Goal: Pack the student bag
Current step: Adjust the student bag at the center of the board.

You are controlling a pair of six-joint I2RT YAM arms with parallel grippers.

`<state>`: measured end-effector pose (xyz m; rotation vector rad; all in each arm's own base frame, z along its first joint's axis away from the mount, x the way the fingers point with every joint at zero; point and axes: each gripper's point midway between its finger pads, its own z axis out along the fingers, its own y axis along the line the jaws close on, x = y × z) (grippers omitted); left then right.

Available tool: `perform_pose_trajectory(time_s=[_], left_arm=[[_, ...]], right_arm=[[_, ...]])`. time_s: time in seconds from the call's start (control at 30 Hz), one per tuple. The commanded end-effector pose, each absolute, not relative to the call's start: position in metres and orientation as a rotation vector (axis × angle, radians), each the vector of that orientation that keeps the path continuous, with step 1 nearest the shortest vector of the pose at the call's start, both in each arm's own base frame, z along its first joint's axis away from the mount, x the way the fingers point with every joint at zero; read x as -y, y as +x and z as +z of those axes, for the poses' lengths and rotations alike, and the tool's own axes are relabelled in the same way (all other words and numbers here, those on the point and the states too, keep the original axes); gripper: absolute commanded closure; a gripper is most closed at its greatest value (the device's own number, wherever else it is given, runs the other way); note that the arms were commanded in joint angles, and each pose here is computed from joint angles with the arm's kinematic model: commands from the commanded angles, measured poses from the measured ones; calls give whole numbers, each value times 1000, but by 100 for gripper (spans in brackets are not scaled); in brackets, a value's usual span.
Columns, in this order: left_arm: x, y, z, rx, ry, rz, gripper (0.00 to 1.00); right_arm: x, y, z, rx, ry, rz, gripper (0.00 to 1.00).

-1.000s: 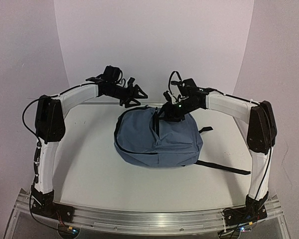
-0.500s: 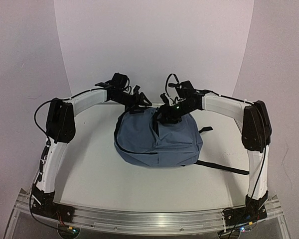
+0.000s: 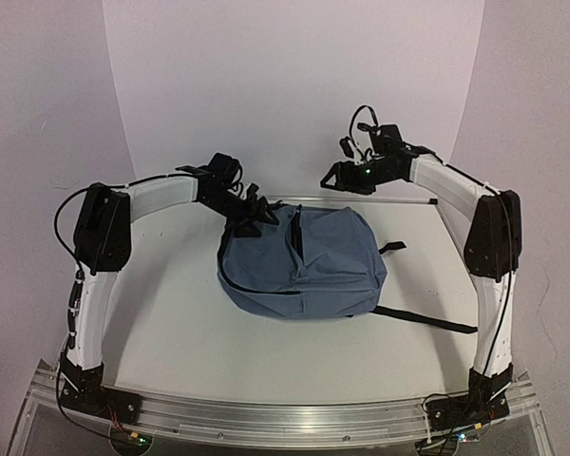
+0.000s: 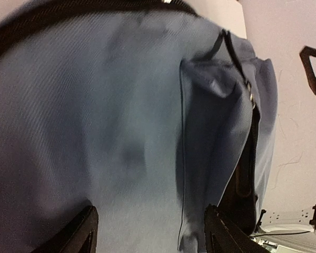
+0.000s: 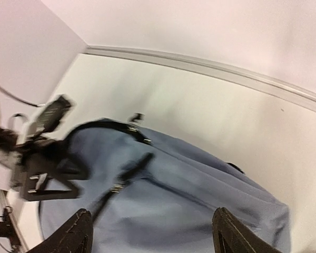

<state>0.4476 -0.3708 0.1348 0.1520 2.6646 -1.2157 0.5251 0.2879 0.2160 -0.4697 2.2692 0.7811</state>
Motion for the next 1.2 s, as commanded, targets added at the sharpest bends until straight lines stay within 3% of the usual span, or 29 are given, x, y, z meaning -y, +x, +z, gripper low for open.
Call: perform_pose_trajectory(time_s=[0.0, 0.23, 0.47, 0.6, 0.87, 1.03, 1.17], left_arm=[[345, 404, 182, -2652, 193, -1172, 31], [317, 341, 161, -2808, 115, -1147, 30], [311, 324, 118, -2939, 33, -1100, 33], [300, 347, 84, -2987, -55, -987, 37], [284, 458, 78, -2887, -79, -883, 43], [274, 504, 113, -2762, -17, -951, 45], [287, 485, 165, -2646, 157, -1080, 45]], right_arm=[[-278, 518, 160, -2385, -546, 747, 23], [-284, 466, 133, -2495, -602, 979, 24], [-277, 418, 126, -2575, -614, 1082, 26], [-278, 385, 124, -2605, -657, 1118, 26], [-297, 321, 120, -2610, -852, 1152, 28], [-301, 337, 142, -2541, -870, 1040, 32], [-305, 345, 183, -2415, -903, 1033, 36]])
